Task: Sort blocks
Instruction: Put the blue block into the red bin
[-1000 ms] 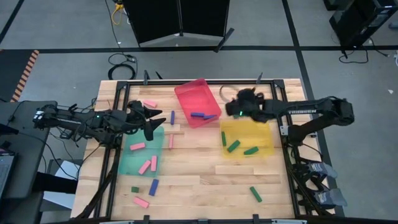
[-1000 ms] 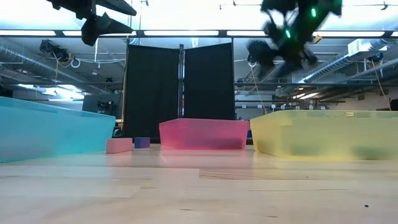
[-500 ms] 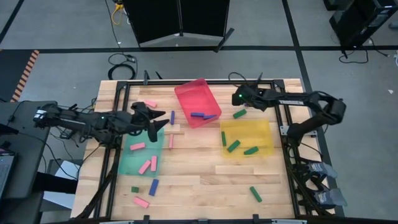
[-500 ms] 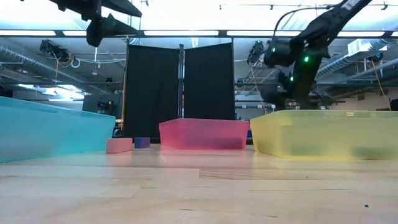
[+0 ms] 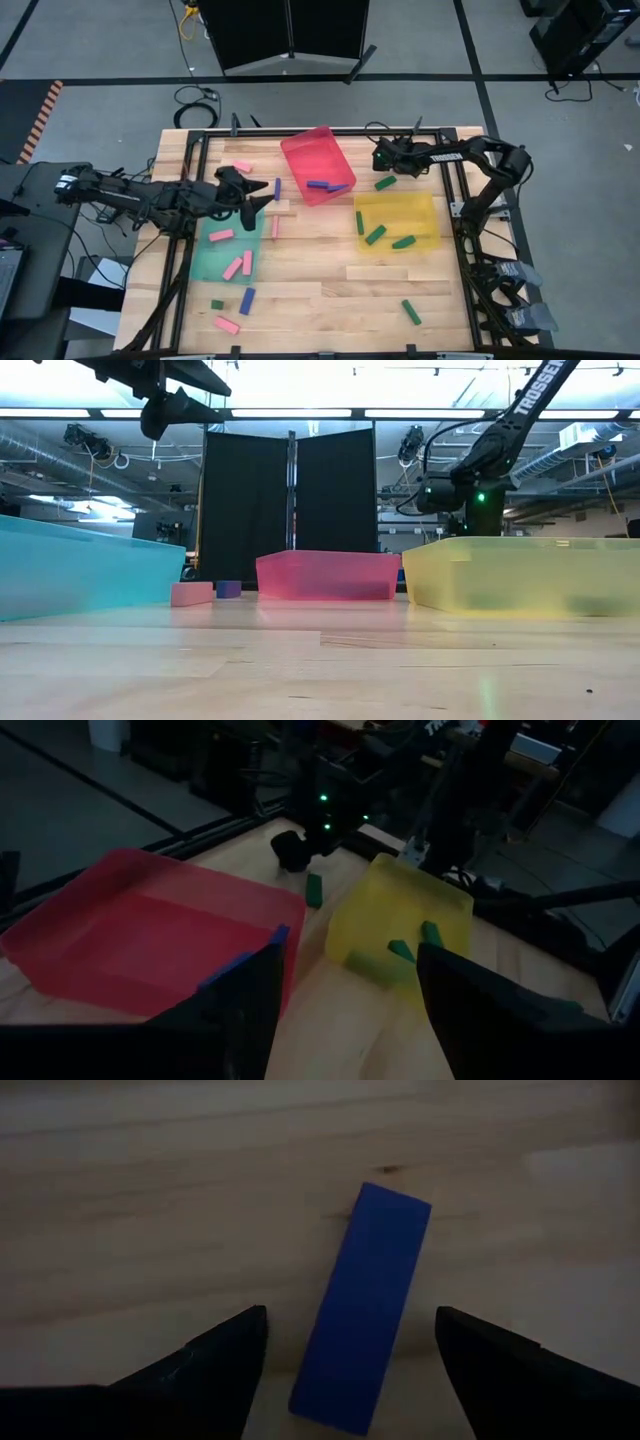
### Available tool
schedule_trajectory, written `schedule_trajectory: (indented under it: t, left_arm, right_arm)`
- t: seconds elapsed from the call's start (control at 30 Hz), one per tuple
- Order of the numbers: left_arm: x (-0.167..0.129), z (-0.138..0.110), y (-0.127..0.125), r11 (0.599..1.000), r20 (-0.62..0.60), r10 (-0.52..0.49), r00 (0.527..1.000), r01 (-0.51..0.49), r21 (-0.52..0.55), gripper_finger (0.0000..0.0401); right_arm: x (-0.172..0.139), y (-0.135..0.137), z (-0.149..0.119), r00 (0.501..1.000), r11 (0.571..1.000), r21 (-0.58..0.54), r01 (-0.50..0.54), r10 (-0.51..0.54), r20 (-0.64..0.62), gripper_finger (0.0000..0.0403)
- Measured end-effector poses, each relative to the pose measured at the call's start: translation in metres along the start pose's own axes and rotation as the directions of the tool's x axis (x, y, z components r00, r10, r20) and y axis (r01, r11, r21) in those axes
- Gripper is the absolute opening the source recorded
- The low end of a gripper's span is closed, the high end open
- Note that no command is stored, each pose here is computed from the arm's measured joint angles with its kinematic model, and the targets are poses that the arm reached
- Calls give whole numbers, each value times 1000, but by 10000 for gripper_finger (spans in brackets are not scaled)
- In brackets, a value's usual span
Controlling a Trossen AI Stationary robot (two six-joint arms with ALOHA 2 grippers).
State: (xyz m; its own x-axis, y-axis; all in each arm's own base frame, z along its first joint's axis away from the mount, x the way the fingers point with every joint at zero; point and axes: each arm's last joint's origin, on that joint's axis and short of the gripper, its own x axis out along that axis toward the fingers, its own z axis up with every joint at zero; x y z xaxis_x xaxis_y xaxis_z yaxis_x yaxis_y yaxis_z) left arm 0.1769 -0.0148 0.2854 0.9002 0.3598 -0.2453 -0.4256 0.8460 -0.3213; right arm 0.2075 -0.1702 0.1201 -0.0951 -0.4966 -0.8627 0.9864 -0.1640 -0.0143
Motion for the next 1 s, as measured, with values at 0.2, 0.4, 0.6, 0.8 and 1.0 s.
schedule_trajectory:
  t: [0.2, 0.4, 0.6, 0.8, 1.0]
  left_arm:
    - [0, 0, 0, 1000, -1, -1, 1000, 1, 9, 237]
    - [0, 0, 0, 1000, -3, 0, 1000, 0, 11, 237]
    - [0, -1, 0, 1000, -6, 2, 1000, -2, 13, 237]
    - [0, -1, 0, 1000, -10, 4, 1000, -4, 12, 237]
    - [2, -3, 0, 1000, -23, 11, 1000, -11, -4, 237]
  right_arm:
    - [9, 1, 5, 999, 1000, 15, -21, 21, -26, 245]
    - [7, 2, 5, 998, 999, 9, -42, 42, -35, 150]
    - [1, 8, -6, 999, 998, -40, -45, 45, -8, 119]
    - [-15, 16, -18, 994, 990, -100, -101, 104, 29, 119]
    - [-63, 30, -14, 922, 943, -129, -305, 327, 210, 119]
